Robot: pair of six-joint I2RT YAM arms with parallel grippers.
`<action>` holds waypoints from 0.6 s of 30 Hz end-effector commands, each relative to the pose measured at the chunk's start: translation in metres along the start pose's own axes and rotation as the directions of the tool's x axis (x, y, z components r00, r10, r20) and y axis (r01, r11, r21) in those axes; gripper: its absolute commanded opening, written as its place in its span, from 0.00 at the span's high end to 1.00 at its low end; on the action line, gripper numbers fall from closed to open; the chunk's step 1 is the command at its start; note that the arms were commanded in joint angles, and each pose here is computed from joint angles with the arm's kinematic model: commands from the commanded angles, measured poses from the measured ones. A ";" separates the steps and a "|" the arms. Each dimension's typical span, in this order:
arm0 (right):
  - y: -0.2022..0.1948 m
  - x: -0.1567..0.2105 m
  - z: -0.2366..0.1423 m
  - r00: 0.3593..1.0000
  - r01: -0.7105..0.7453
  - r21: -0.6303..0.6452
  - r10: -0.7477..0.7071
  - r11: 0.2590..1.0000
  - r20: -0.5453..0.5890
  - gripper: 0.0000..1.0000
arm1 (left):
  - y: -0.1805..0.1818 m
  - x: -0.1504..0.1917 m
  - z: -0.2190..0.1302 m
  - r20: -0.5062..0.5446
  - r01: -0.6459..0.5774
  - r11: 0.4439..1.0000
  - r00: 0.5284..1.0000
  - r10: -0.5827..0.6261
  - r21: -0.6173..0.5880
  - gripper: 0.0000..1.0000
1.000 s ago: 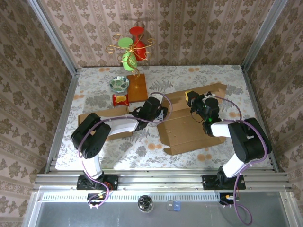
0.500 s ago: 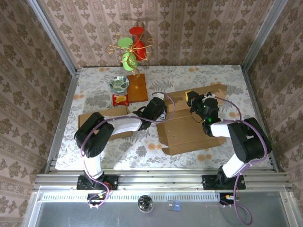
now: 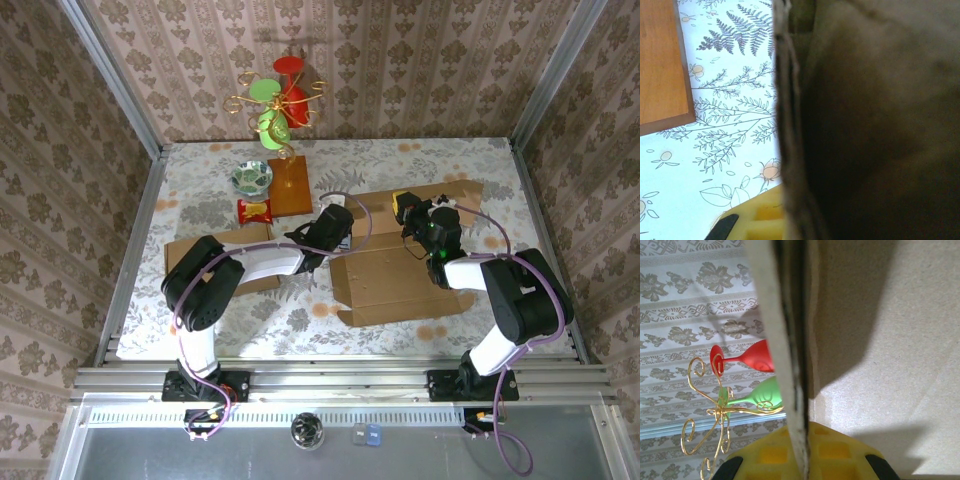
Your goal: Fold the paper box
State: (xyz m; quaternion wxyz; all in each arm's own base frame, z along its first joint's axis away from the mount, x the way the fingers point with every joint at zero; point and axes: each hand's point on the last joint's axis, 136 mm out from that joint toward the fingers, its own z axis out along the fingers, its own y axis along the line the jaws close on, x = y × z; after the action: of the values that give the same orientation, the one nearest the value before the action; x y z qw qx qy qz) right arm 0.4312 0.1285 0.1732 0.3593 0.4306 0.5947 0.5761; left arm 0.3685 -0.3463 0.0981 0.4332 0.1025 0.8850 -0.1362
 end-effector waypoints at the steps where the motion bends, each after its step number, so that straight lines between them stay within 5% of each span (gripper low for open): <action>1: -0.027 0.030 -0.002 0.992 -0.010 0.099 0.022 0.995 -0.122 1.00 | -0.004 0.001 0.004 -0.006 0.032 0.999 0.999 -0.032 -0.002 1.00; 11: 0.001 0.028 -0.009 0.988 0.099 0.158 -0.078 0.983 -0.131 0.88 | -0.002 -0.017 -0.006 0.044 0.055 0.998 0.997 -0.056 0.015 1.00; 18: 0.026 0.018 -0.026 0.988 0.130 0.181 -0.113 0.975 -0.103 0.50 | 0.006 -0.023 -0.011 0.043 0.058 0.998 0.997 -0.058 0.006 1.00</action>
State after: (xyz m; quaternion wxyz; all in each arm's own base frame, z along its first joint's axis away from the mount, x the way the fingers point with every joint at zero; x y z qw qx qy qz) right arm 0.4106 0.1378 0.1884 0.3244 0.4094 0.6708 0.5265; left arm 0.3741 -0.3391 0.0992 0.4382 0.0870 0.8848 -0.1327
